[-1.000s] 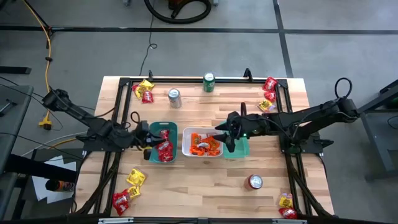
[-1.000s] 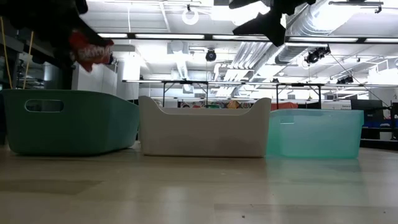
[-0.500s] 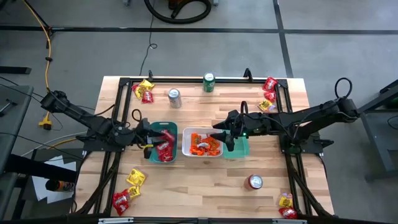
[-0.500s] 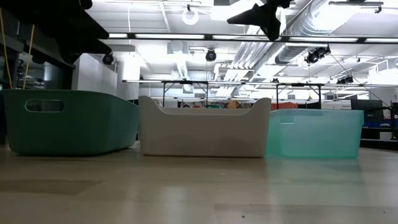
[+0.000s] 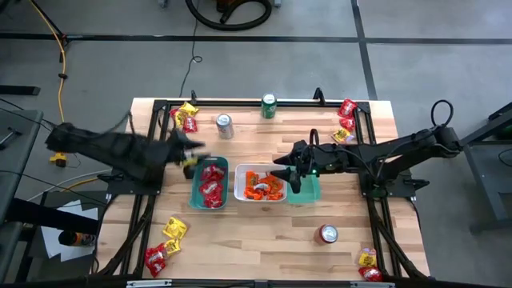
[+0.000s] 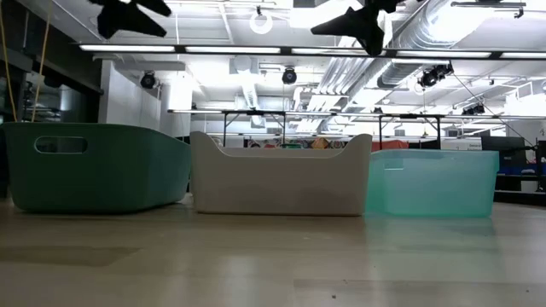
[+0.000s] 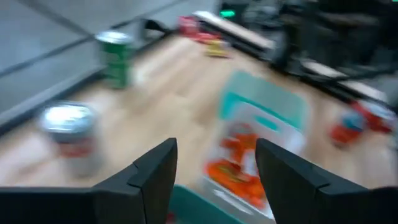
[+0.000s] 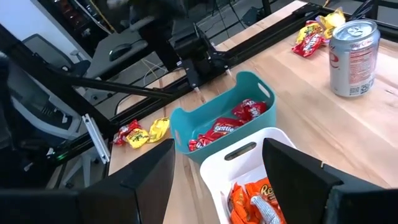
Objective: Sort candy
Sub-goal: Put the red candy into the green bin
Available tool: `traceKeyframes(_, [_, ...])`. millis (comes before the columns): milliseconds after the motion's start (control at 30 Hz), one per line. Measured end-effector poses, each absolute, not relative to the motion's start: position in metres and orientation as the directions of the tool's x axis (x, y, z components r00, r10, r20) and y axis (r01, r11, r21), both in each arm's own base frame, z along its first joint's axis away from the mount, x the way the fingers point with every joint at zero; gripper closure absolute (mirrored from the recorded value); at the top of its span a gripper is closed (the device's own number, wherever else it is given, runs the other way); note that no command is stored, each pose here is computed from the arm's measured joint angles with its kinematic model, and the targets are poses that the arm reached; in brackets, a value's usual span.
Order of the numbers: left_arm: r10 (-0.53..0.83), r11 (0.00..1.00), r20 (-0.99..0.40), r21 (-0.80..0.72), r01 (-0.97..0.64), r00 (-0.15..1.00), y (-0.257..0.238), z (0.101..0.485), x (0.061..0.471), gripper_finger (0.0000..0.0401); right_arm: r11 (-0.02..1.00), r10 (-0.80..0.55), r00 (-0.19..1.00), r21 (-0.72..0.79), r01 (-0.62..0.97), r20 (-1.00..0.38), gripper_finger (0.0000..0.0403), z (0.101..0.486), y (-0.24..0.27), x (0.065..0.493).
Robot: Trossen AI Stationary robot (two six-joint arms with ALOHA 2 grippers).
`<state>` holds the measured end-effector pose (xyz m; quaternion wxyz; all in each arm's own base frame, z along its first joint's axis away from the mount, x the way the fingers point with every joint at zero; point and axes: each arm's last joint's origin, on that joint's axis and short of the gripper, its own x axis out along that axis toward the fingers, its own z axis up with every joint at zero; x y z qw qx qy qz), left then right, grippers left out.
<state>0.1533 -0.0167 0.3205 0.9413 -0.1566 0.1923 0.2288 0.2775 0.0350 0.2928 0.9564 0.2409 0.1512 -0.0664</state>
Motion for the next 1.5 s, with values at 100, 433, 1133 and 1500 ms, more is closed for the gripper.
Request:
traceKeyframes(100, [0.478, 0.781, -0.486, -0.147, -0.607, 0.732, 0.007, 0.343, 0.156, 0.0196, 0.876, -0.067, 0.945, 0.435, 0.210, -0.321, 0.0165, 0.293, 0.031, 0.278])
traceKeyframes(433, [0.598, 0.472, -0.775, 0.132, -0.872, 0.206, 0.117, 0.322, 0.164, 0.0196, 0.876, -0.087, 0.943, 0.426, 0.226, -0.323, 0.0165, 0.293, 0.025, 0.279])
traceKeyframes(1133, [0.329, -0.120, -0.942, 0.025, -0.992, -0.064, 0.225, 0.190, 0.148, 0.0196, 0.840, -0.086, 0.942, 0.485, 0.244, -0.325, 0.0165, 0.292, 0.026, 0.278])
traceKeyframes(1500, [0.265, -0.143, -0.960, 0.058, -0.988, -0.095, 0.217, 0.152, 0.148, 0.0197, 0.840, -0.086, 0.941, 0.484, 0.246, -0.328, 0.0165, 0.292, 0.026, 0.278])
